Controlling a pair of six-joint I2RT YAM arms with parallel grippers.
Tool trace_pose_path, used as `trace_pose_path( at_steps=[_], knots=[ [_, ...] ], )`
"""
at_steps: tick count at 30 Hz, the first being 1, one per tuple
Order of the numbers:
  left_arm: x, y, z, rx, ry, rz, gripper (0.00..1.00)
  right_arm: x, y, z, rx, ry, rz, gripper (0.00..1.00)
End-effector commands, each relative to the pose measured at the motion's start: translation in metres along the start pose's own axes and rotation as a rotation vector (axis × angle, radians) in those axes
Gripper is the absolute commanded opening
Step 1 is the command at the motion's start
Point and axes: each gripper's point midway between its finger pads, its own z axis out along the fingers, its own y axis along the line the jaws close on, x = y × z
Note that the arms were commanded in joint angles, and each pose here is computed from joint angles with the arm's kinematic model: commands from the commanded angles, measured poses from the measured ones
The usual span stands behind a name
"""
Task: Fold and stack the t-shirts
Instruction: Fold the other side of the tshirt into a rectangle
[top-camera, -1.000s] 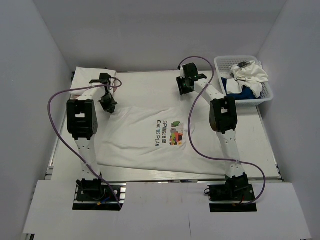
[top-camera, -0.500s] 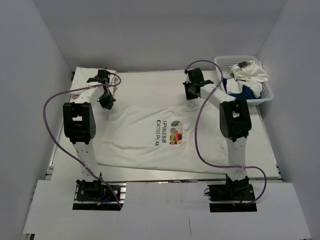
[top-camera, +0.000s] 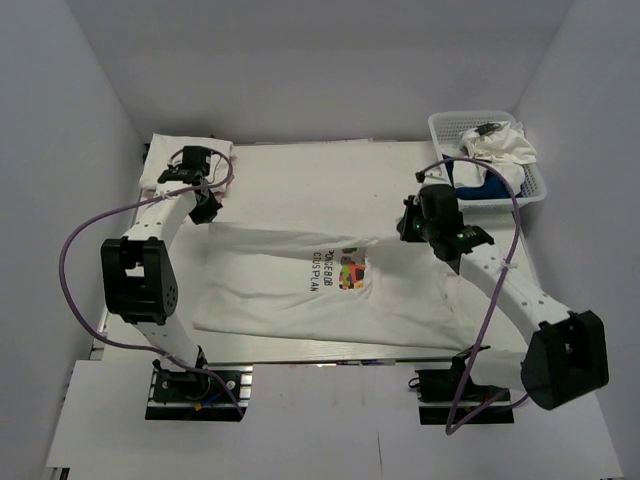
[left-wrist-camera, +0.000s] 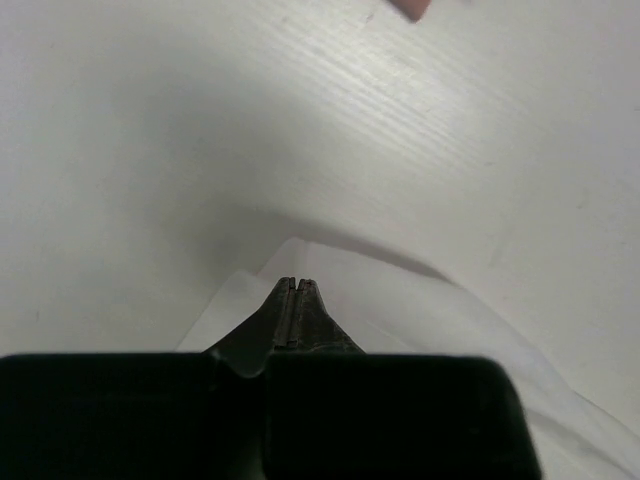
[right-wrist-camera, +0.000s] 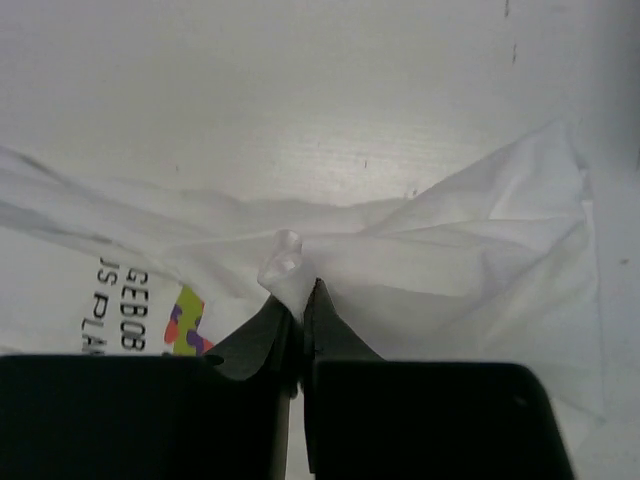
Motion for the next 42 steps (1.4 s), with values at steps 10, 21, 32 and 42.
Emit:
trace_pose_path(
  at_steps=[10,21,32,42],
  knots=[
    [0.065,0.067,-0.023,-0.201,0.036,-0.159,0.0,0.105,0.029,-0.061,-0.16,0.207,0.088,0.0],
    [0.109,0.133,-0.054,-0.566,0.173,-0.227,1.0,0.188,0.033,-0.114,-0.297,0.529,-0.054,0.9],
    [0.036,0.011,-0.075,0.077,0.076,-0.232,1.0,0.112,0.021,-0.088,-0.056,0.366,0.016,0.9],
    [0.123,-0.038,-0.02,0.227,0.326,-0.075,1.0,0.15,0.025,-0.036,-0.023,0.522,0.021,0.9]
  ],
)
